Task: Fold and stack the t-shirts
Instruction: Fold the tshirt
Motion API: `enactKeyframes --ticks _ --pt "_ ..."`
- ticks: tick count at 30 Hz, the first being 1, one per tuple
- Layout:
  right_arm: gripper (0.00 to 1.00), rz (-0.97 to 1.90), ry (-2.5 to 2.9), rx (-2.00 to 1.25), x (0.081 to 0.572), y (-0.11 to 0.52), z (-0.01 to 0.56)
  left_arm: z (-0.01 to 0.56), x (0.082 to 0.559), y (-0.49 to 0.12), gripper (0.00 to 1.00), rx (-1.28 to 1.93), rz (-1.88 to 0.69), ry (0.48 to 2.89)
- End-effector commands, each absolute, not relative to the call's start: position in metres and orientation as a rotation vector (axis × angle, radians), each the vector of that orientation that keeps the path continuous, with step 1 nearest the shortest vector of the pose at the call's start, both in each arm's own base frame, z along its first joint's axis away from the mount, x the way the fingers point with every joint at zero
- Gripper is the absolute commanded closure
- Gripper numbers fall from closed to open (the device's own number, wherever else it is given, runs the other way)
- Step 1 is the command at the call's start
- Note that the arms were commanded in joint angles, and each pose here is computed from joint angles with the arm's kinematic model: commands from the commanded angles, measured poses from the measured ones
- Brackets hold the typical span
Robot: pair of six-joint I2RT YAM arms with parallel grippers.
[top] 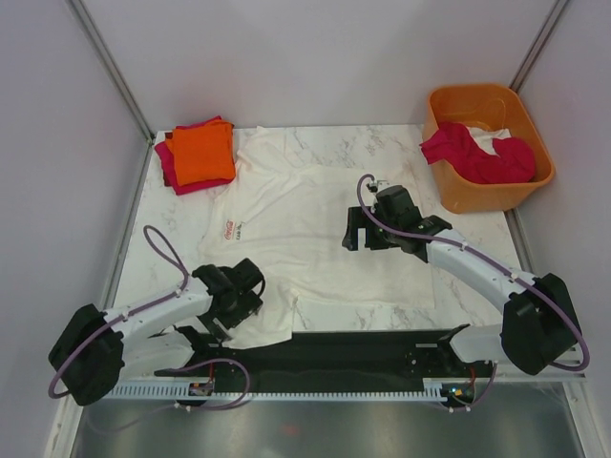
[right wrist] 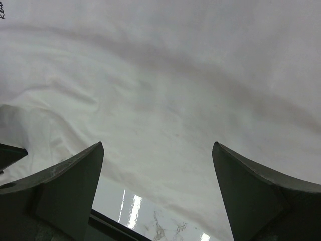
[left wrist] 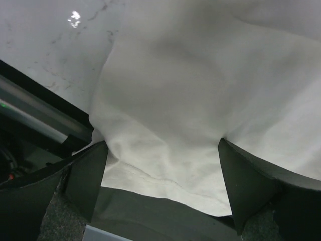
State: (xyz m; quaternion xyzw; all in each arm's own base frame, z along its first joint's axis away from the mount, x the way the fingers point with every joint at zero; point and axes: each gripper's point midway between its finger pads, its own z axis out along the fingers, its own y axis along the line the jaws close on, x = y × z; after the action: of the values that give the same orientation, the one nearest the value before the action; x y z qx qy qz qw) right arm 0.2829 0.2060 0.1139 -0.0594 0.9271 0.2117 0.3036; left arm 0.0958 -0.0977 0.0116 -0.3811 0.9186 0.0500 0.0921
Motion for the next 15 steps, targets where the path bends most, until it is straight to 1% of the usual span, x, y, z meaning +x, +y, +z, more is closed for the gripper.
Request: enactKeyframes --ticks 1,2,5,6,7,8,9,10,11,13,15 --pt "0.02 0.545 2.418 -0.162 0.292 0.206 0.124 0.005 0.093 -0.116 0.00 -1.115 -0.024 2.781" --pt "0.02 0.542 2.419 -0.163 0.292 0.205 0.123 0.002 0.089 -0.114 0.00 -1.109 -0.017 2.793" --pt "0.02 0.526 2.416 -0.158 0.295 0.204 0.124 0.003 0.085 -0.108 0.07 -1.103 -0.033 2.779" --pt "0.02 0.522 2.415 -0.155 0.296 0.203 0.124 0.002 0.084 -0.107 0.15 -1.103 -0.039 2.772" --pt "0.02 0.523 2.413 -0.157 0.296 0.204 0.125 0.004 0.088 -0.107 0.21 -1.102 -0.065 2.746" --pt "0.02 0.514 2.414 -0.150 0.298 0.203 0.124 0.004 0.089 -0.105 0.31 -1.108 -0.065 2.734" --pt "0.02 0.510 2.415 -0.147 0.299 0.202 0.124 0.005 0.089 -0.105 0.44 -1.106 -0.066 2.728" --pt "0.02 0.504 2.413 -0.146 0.300 0.201 0.124 0.005 0.092 -0.104 0.52 -1.101 -0.063 2.718" --pt "0.02 0.486 2.410 -0.137 0.301 0.200 0.124 0.005 0.092 -0.103 0.65 -1.094 -0.056 2.715" --pt "0.02 0.454 2.412 -0.125 0.302 0.194 0.121 0.008 0.095 -0.106 0.70 -1.081 -0.062 2.720" --pt "0.02 0.395 2.415 -0.094 0.303 0.186 0.115 0.012 0.098 -0.110 0.70 -1.052 -0.077 2.726"
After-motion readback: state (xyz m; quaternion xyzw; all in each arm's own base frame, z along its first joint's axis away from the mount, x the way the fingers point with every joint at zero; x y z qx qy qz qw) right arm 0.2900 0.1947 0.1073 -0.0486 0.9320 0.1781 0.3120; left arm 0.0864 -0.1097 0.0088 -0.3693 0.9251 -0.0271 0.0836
